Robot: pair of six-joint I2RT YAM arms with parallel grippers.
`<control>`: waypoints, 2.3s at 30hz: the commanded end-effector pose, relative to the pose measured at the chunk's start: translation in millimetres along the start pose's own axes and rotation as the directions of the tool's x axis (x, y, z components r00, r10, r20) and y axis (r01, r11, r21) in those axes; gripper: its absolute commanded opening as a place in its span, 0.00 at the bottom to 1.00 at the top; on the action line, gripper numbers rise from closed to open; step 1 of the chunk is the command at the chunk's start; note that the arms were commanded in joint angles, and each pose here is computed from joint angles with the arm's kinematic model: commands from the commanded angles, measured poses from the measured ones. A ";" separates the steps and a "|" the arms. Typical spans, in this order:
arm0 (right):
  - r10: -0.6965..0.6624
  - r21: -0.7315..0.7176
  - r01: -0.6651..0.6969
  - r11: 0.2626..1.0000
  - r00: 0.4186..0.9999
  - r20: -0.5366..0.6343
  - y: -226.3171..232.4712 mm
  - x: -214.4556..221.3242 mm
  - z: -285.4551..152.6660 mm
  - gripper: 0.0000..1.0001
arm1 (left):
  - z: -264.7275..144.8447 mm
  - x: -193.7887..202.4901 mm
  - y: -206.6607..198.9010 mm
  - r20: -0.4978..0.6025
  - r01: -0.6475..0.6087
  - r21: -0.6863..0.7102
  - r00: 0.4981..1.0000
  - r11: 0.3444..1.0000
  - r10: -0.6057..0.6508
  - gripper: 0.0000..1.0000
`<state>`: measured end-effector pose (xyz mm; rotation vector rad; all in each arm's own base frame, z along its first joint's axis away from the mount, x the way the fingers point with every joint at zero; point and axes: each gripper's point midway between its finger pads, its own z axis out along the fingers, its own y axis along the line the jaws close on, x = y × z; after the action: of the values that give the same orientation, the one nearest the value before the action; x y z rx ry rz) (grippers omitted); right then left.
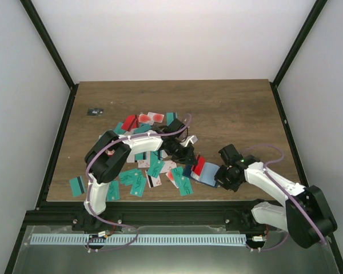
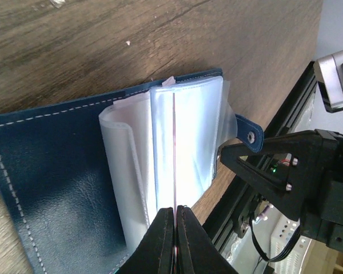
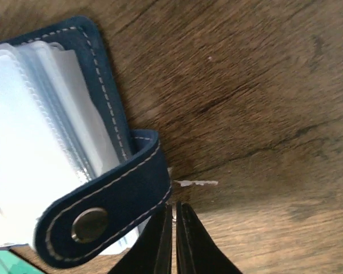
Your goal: Put the credit cards into the card holder
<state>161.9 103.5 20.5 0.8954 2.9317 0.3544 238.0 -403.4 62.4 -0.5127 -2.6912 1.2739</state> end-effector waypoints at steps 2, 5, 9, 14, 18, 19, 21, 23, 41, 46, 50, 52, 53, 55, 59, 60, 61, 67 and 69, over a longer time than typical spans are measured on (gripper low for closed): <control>0.030 0.027 -0.031 0.999 0.999 0.019 -8.0 -4.2 7.4 0.04 | 11.6 1.8 -4.0 -0.030 -0.009 0.038 0.999 0.999 0.010 0.04; 0.030 0.033 -0.030 0.999 1.000 0.009 -9.7 -2.4 11.5 0.04 | 15.4 4.2 -1.6 -0.040 -0.005 0.035 0.999 0.999 0.006 0.04; 0.027 0.031 -0.027 0.999 1.000 0.008 -8.7 -2.9 12.3 0.03 | 19.0 8.2 5.8 -0.047 0.005 0.018 0.999 1.000 -0.004 0.04; 0.024 0.026 -0.024 0.999 1.000 0.007 -7.5 -3.0 12.9 0.02 | 22.5 11.9 9.0 -0.055 0.018 0.026 0.998 1.000 -0.016 0.04; 0.017 0.017 -0.017 1.000 1.000 0.000 -5.3 -2.4 14.3 0.01 | 26.1 13.3 4.7 -0.067 0.016 0.047 0.998 0.999 -0.013 0.04; 0.016 0.015 -0.016 1.000 1.000 -0.001 -4.7 -2.5 14.5 0.01 | 27.4 13.8 4.2 -0.069 0.015 0.050 0.998 0.999 -0.011 0.04; 0.015 0.016 -0.015 1.000 1.000 -0.003 -4.3 -2.6 15.1 0.01 | 29.0 13.2 3.7 -0.070 0.018 0.057 0.997 0.998 -0.014 0.04; 0.012 0.016 -0.012 1.000 1.000 -0.003 -3.9 -3.0 15.3 0.01 | 30.5 12.8 3.8 -0.069 0.022 0.060 0.997 0.998 -0.018 0.04; -0.002 0.014 0.002 1.000 1.000 -0.006 -2.0 -3.8 17.9 0.01 | 42.2 13.2 9.8 -0.091 0.054 0.058 0.995 0.997 -0.048 0.04; -0.013 0.013 0.013 1.000 1.000 -0.010 -1.2 -3.7 19.7 0.01 | 46.7 12.7 13.6 -0.101 0.083 0.056 0.992 0.995 -0.077 0.04; -0.019 0.012 0.019 1.000 1.000 -0.010 -0.6 -4.1 21.1 0.01 | 49.4 9.7 13.8 -0.107 0.103 0.060 0.990 0.993 -0.096 0.04; -0.022 0.013 0.022 1.000 1.000 -0.012 -0.6 -4.0 21.6 0.01 | 52.0 9.4 14.2 -0.111 0.107 0.060 0.989 0.992 -0.100 0.04; -0.024 0.013 0.024 1.000 1.000 -0.011 -0.2 -4.4 21.7 0.01 | 52.4 8.5 14.4 -0.111 0.108 0.060 0.989 0.992 -0.101 0.04; -0.027 0.014 0.027 1.000 1.000 -0.013 -0.5 -4.2 22.3 0.01 | 54.2 7.7 14.5 -0.114 0.111 0.062 0.988 0.992 -0.103 0.04; -0.030 0.014 0.030 0.999 1.000 -0.010 0.1 -5.0 22.7 0.01 | 58.3 7.0 17.2 -0.123 0.119 0.058 0.986 0.991 -0.111 0.04; -0.031 0.012 0.031 0.999 0.999 -0.010 0.7 -5.2 22.7 0.01 | 59.4 7.3 16.9 -0.125 0.120 0.058 0.986 0.991 -0.112 0.04; -0.032 0.011 0.033 0.999 0.999 -0.011 1.3 -5.3 22.6 0.01 | 60.3 7.6 17.4 -0.127 0.123 0.057 0.985 0.991 -0.115 0.04; -0.036 0.010 0.036 0.999 0.999 -0.010 2.4 -6.1 23.5 0.01 | 66.3 8.4 16.2 -0.138 0.118 0.061 0.984 0.991 -0.109 0.04; -0.038 0.009 0.038 0.999 0.999 -0.009 3.1 -6.6 23.4 0.01 | 68.4 8.9 15.3 -0.141 0.114 0.065 0.984 0.991 -0.104 0.04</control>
<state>169.4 112.8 12.6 0.8392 2.9620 0.3871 225.7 -439.4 31.9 -0.4484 -2.4957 1.3415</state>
